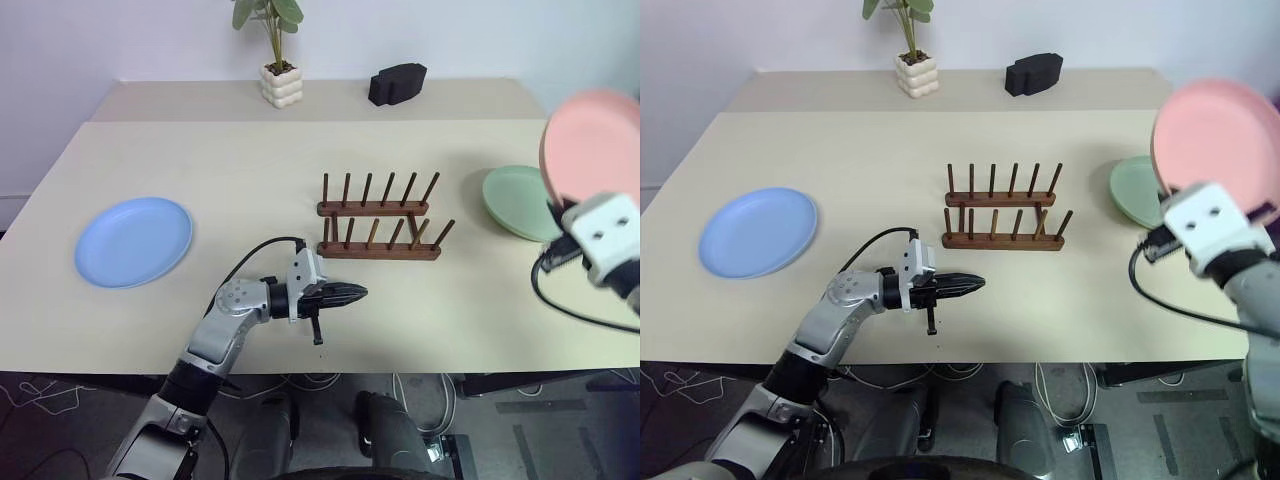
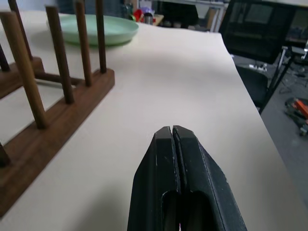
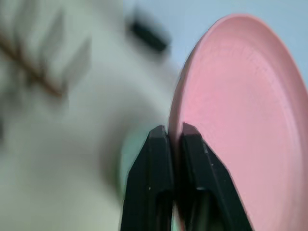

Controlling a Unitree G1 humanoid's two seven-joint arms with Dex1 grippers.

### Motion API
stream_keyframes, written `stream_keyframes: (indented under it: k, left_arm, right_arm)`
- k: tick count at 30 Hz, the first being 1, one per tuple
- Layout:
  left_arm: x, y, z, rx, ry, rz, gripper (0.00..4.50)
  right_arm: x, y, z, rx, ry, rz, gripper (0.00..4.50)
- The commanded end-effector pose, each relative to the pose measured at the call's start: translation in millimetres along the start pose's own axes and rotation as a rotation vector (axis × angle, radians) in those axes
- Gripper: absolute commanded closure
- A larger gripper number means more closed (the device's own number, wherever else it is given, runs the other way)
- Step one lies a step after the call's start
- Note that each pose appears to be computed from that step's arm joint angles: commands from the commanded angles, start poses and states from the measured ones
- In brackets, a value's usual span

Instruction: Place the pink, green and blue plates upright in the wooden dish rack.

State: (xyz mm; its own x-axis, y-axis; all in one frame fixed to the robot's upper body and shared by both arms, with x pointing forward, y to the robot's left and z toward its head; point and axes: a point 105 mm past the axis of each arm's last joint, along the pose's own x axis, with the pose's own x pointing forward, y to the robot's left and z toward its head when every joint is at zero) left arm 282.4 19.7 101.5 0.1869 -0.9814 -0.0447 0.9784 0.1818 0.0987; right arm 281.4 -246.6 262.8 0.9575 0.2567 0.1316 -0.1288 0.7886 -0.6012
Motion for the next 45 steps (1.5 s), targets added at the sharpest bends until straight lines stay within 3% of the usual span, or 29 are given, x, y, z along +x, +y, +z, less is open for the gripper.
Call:
stream_keyframes:
  k: [1, 4, 7, 14, 19, 32, 45]
  left_arm:
    - [1, 4, 14, 0.049, -0.042, 0.017, 4.5]
    - [-4, 9, 17, 0.07, -0.047, 0.059, 4.5]
    - [-10, 12, 18, 0.079, -0.048, 0.105, 4.5]
    - [-20, 12, 18, 0.077, -0.043, 0.179, 4.5]
    - [-25, 15, 19, 0.079, -0.038, 0.212, 4.5]
    - [-30, 17, 20, 0.079, -0.029, 0.225, 4.5]
    - [-28, 16, 19, 0.073, -0.03, 0.216, 4.5]
  right_arm:
    - [13, 18, 34, 0.17, -0.161, 0.128, 4.44]
    - [26, 17, 59, 0.366, -0.322, 0.185, 4.44]
    - [33, 14, 68, 0.597, -0.397, 0.247, 4.44]
    - [29, 22, 69, 0.943, -0.427, 0.446, 4.44]
    - [25, 27, 68, 1.074, -0.447, 0.536, 4.44]
    - [27, 24, 36, 1.158, -0.404, 0.453, 4.44]
    - [16, 15, 53, 1.202, -0.517, 0.482, 4.44]
